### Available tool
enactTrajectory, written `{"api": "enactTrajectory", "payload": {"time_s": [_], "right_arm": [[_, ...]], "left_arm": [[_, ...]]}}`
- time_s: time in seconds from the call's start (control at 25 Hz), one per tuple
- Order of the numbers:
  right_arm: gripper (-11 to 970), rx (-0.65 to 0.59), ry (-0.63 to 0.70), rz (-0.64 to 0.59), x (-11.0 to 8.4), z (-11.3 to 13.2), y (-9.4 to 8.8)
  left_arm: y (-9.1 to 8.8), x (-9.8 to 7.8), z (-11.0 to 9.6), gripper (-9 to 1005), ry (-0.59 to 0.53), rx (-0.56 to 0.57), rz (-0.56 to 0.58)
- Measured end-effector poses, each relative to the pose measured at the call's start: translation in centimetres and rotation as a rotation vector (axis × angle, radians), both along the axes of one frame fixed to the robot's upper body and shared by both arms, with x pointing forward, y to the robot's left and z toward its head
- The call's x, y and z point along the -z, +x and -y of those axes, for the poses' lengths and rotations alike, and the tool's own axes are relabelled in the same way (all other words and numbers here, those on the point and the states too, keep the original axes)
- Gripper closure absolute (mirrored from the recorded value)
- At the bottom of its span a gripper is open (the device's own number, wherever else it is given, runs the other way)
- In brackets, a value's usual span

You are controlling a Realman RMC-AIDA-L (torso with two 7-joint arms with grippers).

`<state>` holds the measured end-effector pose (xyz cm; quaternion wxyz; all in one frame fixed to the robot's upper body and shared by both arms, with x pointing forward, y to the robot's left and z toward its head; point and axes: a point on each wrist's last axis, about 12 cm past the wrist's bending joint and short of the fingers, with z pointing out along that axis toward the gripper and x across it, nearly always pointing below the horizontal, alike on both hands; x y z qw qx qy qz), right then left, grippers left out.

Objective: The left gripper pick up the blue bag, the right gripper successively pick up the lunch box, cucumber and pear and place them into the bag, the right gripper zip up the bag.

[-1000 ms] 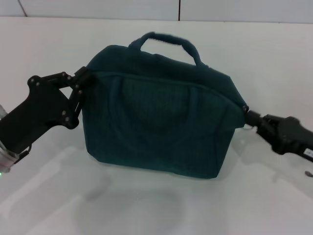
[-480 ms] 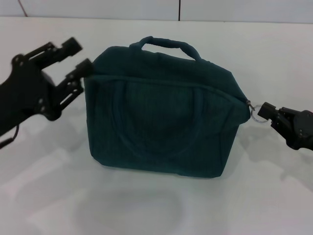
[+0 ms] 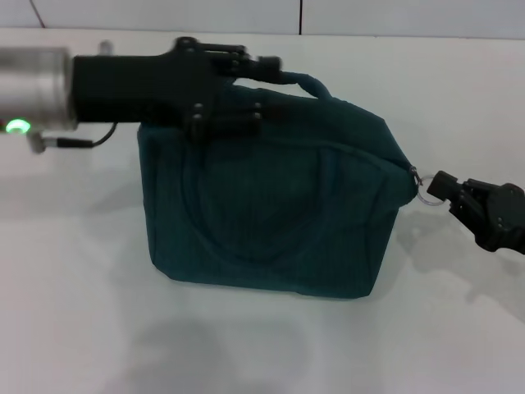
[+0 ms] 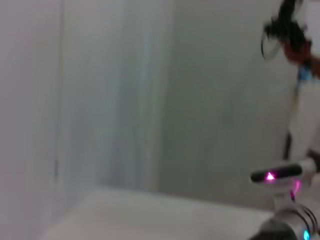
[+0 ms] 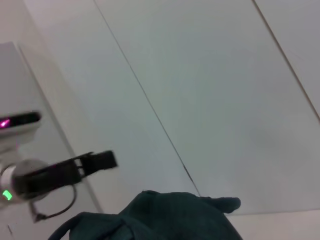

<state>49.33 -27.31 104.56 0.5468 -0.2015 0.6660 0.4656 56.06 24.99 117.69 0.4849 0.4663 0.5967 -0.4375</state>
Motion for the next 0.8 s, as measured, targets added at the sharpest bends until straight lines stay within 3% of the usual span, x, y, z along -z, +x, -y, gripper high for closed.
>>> {"api": "enactTrajectory", "payload": {"time_s": [0.16,0.44,0.8], "right_arm": [[948,-0.005,0.0,0.007,0.0,-0.3,0.1],[949,-0.006,-0.002,0.013,0.2,-0.6,-0.2],[949,-0.021,0.021,0.021,0.2,-0.6,-0.8]], "left_arm": [[2.4,-1.9,2.1,481,0.146,0.061,-0.078],[4.5,-4.2,4.4,482,0.29,0.107,-0.075],[6.5,-4.0,5.7,486,0.48,0.033,-0.039]]}}
